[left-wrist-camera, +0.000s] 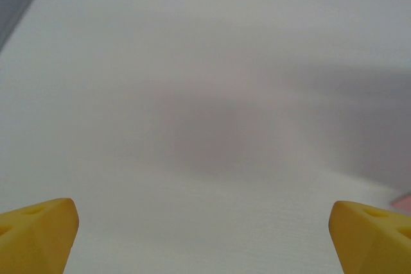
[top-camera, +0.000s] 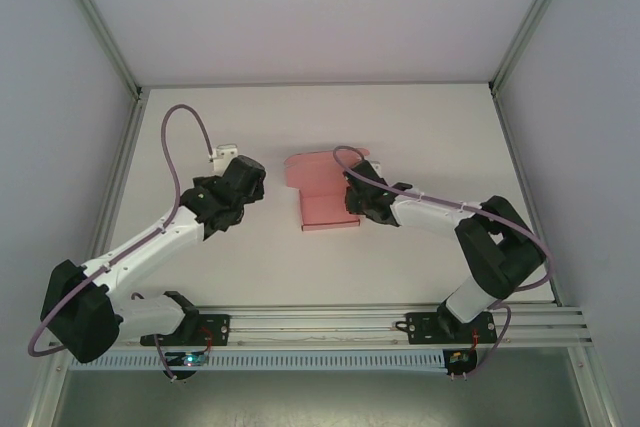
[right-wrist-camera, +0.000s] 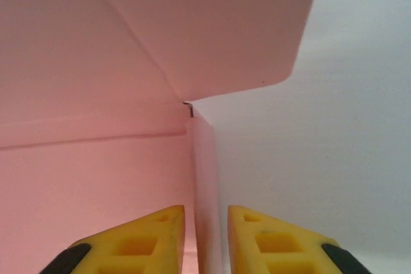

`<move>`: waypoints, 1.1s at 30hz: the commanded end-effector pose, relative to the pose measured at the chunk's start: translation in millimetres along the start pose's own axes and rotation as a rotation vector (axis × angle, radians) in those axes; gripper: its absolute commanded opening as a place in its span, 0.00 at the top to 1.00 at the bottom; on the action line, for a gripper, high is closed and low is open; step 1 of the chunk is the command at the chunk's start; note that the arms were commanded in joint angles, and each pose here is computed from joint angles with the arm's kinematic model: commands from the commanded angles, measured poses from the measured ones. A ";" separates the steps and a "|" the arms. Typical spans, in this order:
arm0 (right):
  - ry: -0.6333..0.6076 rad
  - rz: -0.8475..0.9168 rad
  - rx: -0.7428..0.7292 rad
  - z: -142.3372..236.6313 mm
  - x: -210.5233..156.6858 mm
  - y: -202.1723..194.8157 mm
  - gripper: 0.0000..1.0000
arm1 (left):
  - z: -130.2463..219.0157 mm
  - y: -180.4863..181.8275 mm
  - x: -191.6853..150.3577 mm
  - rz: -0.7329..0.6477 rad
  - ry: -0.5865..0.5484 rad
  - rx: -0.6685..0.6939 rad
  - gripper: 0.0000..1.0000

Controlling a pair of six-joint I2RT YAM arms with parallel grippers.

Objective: Assemble paper box

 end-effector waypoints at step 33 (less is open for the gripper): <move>-0.130 0.937 0.585 56.2 103.4 15.2 0.13 | -42.6 -122.6 20.0 -0.568 0.116 -0.902 0.39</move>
Point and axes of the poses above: each hand's point on the last joint's axis, 136 mm out from that joint toward the fingers, its own z axis back along the fingers, its own y axis along the line the jaws close on, x = y × z, the point moved 3 cm from there along z, back along the fingers, and after that the axes turned 2 degrees about -z, right-handed, at the moved point
